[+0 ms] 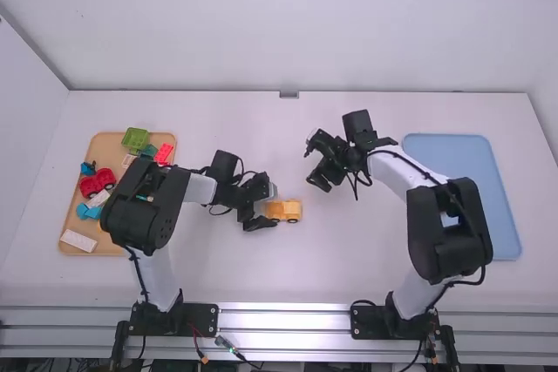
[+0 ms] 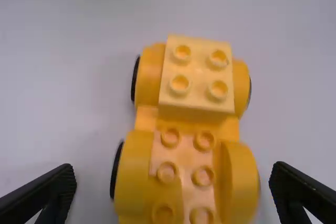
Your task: Assemble lego blocks to make yellow taxi
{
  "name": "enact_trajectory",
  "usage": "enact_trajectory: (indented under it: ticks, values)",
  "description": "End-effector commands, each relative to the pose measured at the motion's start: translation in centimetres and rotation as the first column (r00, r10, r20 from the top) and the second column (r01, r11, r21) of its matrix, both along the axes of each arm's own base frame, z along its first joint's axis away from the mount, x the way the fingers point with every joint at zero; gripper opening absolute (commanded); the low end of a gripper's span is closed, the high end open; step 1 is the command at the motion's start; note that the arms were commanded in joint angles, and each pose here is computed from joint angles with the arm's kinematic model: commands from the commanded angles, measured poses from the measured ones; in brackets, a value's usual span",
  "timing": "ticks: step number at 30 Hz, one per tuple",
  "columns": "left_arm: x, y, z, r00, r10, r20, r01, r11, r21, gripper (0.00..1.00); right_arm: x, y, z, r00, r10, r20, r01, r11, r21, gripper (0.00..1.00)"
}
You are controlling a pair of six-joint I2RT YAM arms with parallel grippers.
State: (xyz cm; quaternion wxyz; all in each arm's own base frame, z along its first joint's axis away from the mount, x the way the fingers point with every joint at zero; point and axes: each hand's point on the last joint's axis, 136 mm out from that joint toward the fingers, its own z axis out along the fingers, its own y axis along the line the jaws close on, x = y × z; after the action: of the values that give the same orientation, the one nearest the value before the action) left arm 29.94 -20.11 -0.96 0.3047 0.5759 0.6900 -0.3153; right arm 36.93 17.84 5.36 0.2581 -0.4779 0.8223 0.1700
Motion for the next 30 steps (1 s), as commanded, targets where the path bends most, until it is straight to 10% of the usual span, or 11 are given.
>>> enact_trajectory:
  ticks: [1, 14, 22, 30]
  values:
    - [1.6, 0.9, 2.5, 0.997, 0.000, 0.081, -0.001, 1.000, 0.006, 0.99, 0.1, 0.2, 0.5, 1.000, 0.000, 0.007, 0.000, 1.000, 0.011, 0.99]
    - [4.9, 10.4, 12.2, 0.933, 0.360, -0.013, -0.347, 0.910, 0.228, 0.99, 1.4, -1.2, 0.2, 0.997, -0.070, 0.043, 0.072, 0.996, -0.058, 0.99]
    - [8.5, 20.4, 14.8, 0.592, 0.806, 0.022, -0.750, 0.541, 0.380, 0.99, 4.8, -5.0, 1.1, 0.969, -0.219, 0.119, 0.225, 0.973, -0.047, 0.99]
    - [7.0, 28.8, 13.2, 0.303, 0.932, 0.200, -0.836, 0.159, 0.526, 0.99, 5.5, -7.4, 1.4, 0.957, -0.272, 0.106, 0.274, 0.962, -0.006, 0.99]
